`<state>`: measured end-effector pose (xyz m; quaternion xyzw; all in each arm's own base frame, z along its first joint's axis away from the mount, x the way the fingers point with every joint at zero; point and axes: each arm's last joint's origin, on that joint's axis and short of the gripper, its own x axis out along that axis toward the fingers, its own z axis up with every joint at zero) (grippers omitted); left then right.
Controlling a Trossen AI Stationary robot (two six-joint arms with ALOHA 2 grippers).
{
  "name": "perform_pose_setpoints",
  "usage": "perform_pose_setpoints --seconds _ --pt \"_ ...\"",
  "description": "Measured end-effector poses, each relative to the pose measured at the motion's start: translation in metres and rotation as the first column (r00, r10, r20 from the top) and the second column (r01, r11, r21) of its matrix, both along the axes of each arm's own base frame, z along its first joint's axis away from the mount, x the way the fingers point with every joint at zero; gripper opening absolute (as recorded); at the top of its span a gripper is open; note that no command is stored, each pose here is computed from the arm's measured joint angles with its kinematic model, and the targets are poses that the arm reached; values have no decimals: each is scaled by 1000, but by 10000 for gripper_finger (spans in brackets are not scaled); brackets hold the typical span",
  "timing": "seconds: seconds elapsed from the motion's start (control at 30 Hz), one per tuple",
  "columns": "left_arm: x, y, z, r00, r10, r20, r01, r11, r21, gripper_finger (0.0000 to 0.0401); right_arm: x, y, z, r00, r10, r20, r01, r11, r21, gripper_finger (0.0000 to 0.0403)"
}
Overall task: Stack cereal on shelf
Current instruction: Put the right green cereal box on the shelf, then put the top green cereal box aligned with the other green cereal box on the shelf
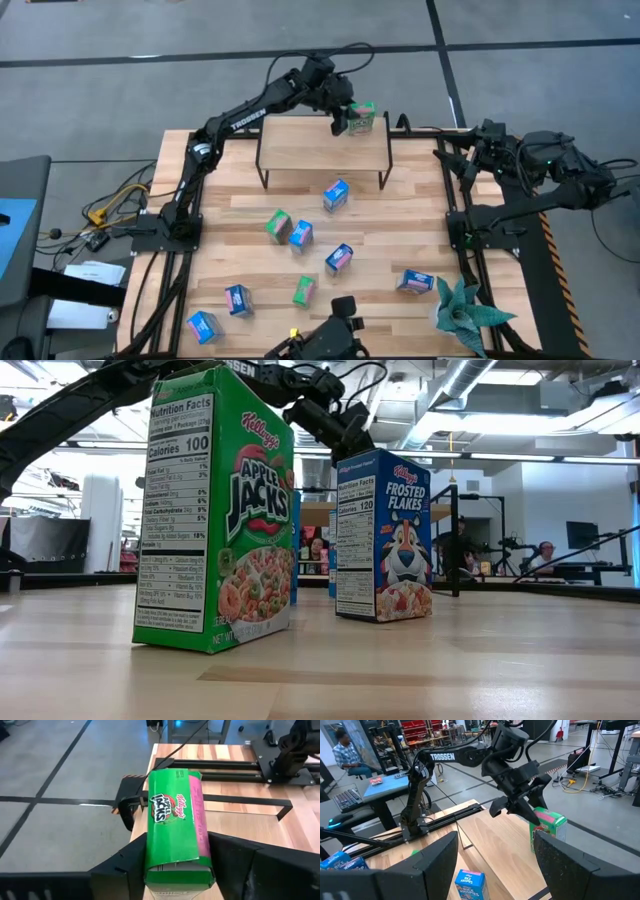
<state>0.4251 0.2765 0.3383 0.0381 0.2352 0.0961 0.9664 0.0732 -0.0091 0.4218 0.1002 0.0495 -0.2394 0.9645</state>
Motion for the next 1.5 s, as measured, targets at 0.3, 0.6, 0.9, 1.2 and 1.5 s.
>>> perform_pose_setpoints --seconds 0.3,0.6,0.9,1.2,1.5 --pt "-1 1 -1 999 35 -11 -35 999 5 277 0 0 -1 1000 0 -9 0 1000 -1 286" --pt "-11 -2 10 988 135 -80 -130 989 67 359 0 0 -2 1000 1 -26 -1 1000 -6 286" --pt "-36 -15 43 979 183 -88 -178 982 69 361 0 0 -2 1000 4 -29 -5 1000 -10 286" --pt "-101 -96 91 946 -17 -323 -28 990 -135 361 -1 0 -7 997 14 -82 -14 1000 -10 286" --pt "-171 -222 141 889 119 -442 -219 959 -182 361 5 1 -18 993 12 -119 -13 1000 -9 286"
